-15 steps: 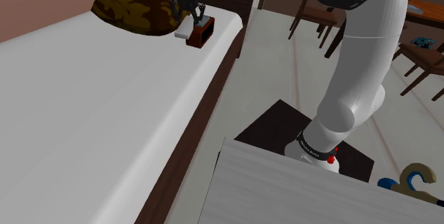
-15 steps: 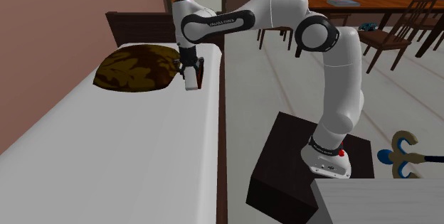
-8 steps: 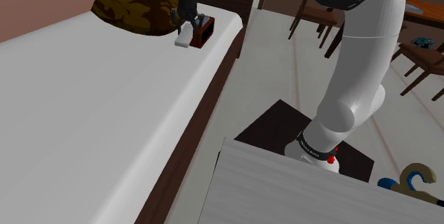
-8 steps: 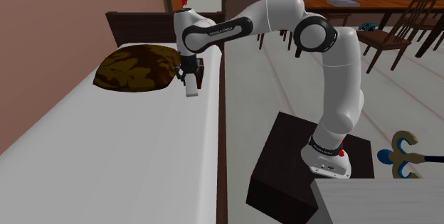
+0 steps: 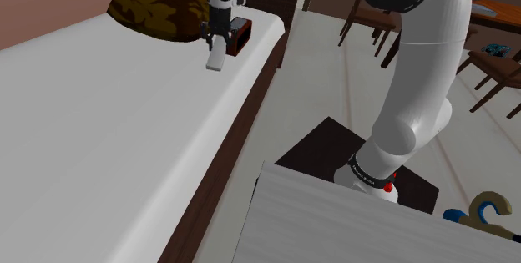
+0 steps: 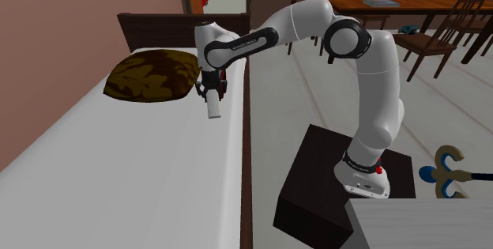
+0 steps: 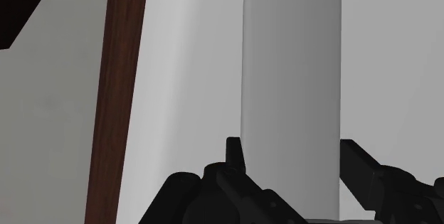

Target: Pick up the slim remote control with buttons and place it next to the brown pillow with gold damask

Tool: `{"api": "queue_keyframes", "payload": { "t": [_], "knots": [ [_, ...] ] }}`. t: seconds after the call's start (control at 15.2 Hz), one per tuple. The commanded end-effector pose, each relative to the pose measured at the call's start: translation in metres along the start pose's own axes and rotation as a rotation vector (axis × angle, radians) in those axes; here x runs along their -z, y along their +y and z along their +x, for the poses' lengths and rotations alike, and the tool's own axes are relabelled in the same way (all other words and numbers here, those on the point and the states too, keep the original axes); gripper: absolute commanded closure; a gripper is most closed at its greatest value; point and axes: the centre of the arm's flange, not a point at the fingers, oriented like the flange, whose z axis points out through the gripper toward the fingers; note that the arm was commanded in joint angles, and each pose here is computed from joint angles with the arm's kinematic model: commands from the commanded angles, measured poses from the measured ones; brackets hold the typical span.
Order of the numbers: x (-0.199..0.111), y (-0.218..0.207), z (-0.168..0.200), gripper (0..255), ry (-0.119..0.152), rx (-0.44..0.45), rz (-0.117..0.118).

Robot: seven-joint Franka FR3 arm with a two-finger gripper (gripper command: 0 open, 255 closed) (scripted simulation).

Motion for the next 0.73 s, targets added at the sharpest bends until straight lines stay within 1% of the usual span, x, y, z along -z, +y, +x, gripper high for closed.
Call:
{"api": "queue_keyframes", "payload": {
  "t": [0.0, 0.59, 0.66],
  "knots": [
    [-0.012, 0.001, 0.0, 255, -0.001, -0.001, -0.001],
    [-0.06, 0.001, 0.0, 255, -0.001, -0.001, -0.001],
    [-0.06, 0.002, 0.0, 255, -0.001, -0.001, -0.001]
  ]
}}
